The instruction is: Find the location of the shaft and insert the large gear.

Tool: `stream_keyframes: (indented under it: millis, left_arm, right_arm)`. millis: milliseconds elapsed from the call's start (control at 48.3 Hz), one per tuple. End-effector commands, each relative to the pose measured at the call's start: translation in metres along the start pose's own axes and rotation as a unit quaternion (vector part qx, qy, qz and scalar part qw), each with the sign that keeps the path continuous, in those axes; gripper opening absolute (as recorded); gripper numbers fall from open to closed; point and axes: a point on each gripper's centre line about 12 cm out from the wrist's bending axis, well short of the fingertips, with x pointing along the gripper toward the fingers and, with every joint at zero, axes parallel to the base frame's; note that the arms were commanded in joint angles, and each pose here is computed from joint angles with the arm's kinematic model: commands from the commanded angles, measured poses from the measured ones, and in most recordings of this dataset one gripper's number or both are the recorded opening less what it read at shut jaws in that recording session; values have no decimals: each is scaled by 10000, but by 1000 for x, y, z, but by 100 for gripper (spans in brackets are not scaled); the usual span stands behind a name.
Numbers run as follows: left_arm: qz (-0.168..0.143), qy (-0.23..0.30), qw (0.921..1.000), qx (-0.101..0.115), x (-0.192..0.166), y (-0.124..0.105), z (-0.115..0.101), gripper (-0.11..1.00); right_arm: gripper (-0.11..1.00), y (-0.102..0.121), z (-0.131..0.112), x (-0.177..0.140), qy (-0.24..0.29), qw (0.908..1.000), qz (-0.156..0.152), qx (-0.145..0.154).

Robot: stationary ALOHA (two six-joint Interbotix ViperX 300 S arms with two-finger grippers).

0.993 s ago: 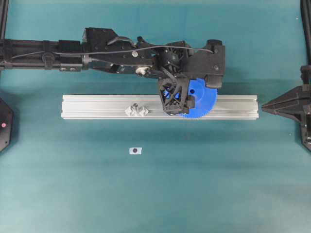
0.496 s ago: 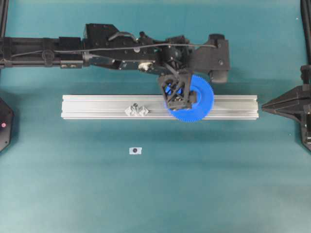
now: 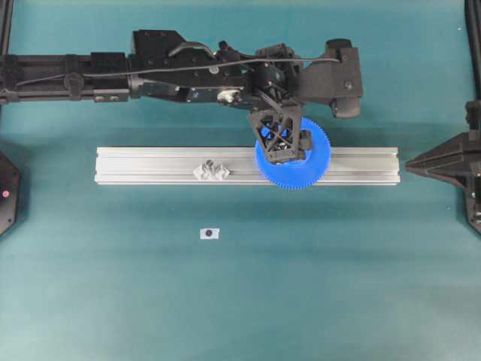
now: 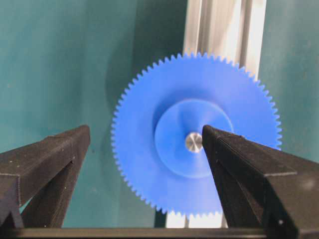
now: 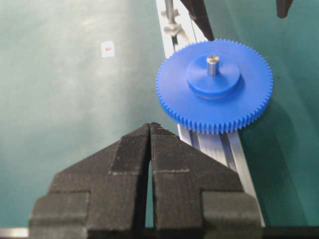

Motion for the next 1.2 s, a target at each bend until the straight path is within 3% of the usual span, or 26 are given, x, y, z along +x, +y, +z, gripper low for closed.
stream_keyframes:
  millis: [0, 145, 517, 786, 931, 1179]
  left_arm:
    - [-59, -193, 9998, 40, -21, -12, 15, 94]
    - [-127, -209, 9996, 128, -31, -23, 16, 94]
    - [-110, -727, 9973, -62, -69, -22, 22, 94]
    - [-112, -1365, 9901, -312, -95, -23, 6, 94]
    - [-129, -1401, 9891, -425, -107, -24, -13, 94]
    - [-189, -1633, 9857, -363, -129, -31, -32, 94]
  right_arm:
    - [2, 0, 3, 1, -47, 10000, 0, 49]
    - [2, 0, 2, 1, -32, 10000, -2, 49]
    - [2, -1, 2, 1, -39, 10000, -45, 73]
    - [2, -2, 0, 1, -18, 9996, -48, 272]
    - [2, -2, 0, 1, -25, 9996, -47, 272]
    - [2, -1, 1, 0, -48, 9996, -42, 280]
